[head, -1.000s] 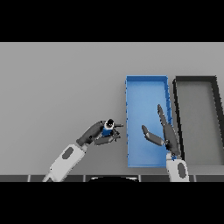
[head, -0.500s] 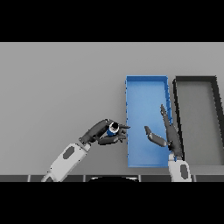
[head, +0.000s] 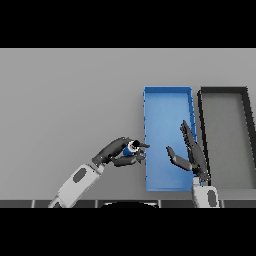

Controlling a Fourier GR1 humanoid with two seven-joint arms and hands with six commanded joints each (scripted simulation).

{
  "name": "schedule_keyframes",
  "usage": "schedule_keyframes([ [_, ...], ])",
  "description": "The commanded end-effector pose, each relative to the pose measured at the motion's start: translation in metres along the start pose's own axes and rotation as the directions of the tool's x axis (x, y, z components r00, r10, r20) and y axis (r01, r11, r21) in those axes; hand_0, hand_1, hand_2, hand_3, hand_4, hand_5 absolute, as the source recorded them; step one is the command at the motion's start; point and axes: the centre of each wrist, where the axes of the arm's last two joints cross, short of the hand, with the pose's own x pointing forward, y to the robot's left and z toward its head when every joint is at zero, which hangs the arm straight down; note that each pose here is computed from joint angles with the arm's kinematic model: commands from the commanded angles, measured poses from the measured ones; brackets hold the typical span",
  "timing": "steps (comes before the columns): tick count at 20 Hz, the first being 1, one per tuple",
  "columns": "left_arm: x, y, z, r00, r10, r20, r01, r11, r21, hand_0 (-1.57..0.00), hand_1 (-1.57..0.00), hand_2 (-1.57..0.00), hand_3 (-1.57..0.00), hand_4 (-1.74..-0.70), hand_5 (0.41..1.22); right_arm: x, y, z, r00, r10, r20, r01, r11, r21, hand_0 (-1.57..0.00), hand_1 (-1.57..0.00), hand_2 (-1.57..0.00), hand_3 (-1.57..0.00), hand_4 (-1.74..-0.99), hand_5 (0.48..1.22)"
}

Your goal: Pick up the blue pipe and place it into the blue bin.

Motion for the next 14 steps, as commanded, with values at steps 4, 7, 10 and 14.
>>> schedule_keyframes([
  [4,0.001,-0.002,0.001,1.0,0.001,0.0,-0.001,1.0,-0.005,-1.57,-1.57,-1.57,-1.49,-1.74,1.221,0.046,-0.016,-0.01,0.994,-0.086,0.061,0.069,0.967,0.246,0.0,0.0,0.0,0.0,-1.282,0.537],
  [7,0.0,0.0,0.002,1.0,-0.008,0.006,0.008,1.0,-0.012,-1.57,-1.57,-1.57,-1.49,-1.74,1.221,0.077,-0.013,-0.025,0.996,-0.061,0.064,0.03,0.913,0.408,0.0,0.0,0.0,0.0,-1.319,0.501],
  [10,0.0,0.004,0.0,1.0,-0.016,0.008,0.016,1.0,-0.01,-1.57,-1.57,-1.57,-1.49,-1.74,1.221,0.095,0.002,-0.041,0.998,-0.043,0.054,0.008,0.848,0.53,0.0,0.0,0.0,0.0,-1.309,0.503],
  [14,0.001,0.004,-0.001,1.0,-0.013,0.006,0.013,1.0,-0.012,-1.57,-1.57,-1.57,-1.49,-1.74,1.221,0.108,0.025,-0.058,0.994,0.027,0.108,-0.09,0.768,0.634,0.0,0.0,0.0,0.0,-1.294,0.523],
])
